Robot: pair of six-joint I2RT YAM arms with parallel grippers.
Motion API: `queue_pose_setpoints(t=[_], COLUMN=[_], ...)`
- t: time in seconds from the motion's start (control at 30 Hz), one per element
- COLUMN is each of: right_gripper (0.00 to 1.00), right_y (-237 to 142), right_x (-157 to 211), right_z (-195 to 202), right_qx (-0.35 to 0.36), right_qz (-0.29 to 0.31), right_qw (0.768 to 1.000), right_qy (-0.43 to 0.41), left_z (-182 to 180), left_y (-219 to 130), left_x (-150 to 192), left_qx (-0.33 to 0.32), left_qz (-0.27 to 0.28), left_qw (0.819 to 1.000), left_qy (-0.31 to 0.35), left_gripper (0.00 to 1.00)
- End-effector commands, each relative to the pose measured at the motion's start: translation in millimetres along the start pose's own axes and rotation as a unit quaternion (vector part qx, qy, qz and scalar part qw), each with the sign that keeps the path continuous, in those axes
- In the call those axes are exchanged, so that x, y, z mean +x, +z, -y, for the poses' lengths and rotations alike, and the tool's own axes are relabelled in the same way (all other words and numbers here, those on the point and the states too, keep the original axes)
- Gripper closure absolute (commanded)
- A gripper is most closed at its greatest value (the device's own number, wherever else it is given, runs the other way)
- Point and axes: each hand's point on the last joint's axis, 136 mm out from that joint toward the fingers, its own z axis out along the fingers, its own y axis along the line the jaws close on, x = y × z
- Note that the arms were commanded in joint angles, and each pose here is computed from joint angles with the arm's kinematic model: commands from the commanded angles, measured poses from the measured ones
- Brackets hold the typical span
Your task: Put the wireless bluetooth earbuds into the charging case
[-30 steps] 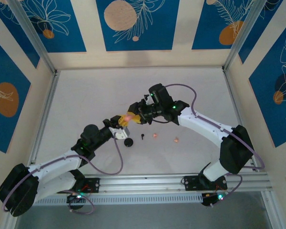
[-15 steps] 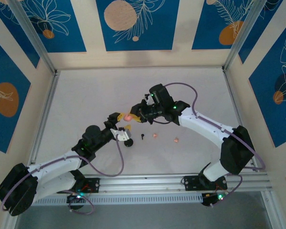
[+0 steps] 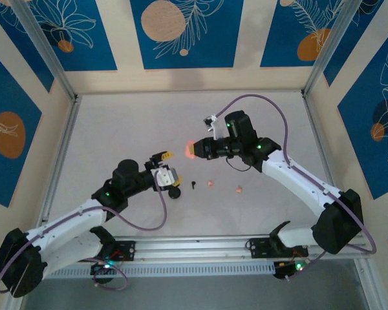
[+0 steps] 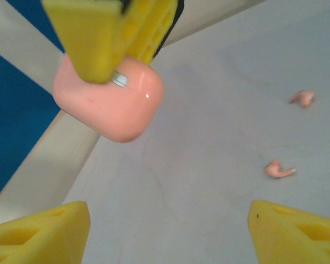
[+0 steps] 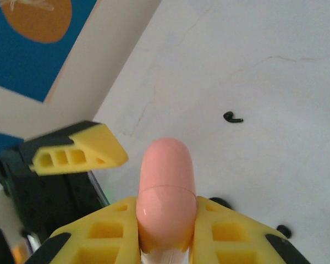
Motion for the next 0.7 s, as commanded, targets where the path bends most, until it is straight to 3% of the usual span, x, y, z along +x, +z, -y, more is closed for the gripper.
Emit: queue_pose_setpoints(t=[0.0,0.13,0.3,0.47,0.67], right_gripper=[0.81,0.81,0.81,0.81,0.8], right_y=[-13.4,-24.4,-33.7,-26.2,-15.4], right_x=[7.8,12.2,3.6,-4.9,-0.2], right_z=[-18.2,-21.3,-28.4,-18.5,-15.7], right_qx=[-0.054,-0.075,-0.106,-0.094,-0.09], right_qz=[-0.005,-0.006,-0.004,-0.019,-0.066], right_qw=[0.987,0.973,0.979,0.995,0.966], right_qy=[-0.15,-0.218,-0.174,0.016,0.233], left_z=[9.9,14.9,9.2,-8.4,-14.6], left_y=[-13.1,-22.8,-27.3,-29.8,-28.6], left_x=[-22.6,-36.8,-44.0,-45.0,-37.8], left_qx=[0.072,0.114,0.099,0.032,-0.005], left_qz=[0.024,0.036,0.05,0.066,0.061], left_qw=[0.995,0.99,0.992,0.997,0.998], left_qy=[-0.058,-0.077,-0.054,-0.016,0.035], left_gripper=[0.25,0.27,0.28,0.31,0.35])
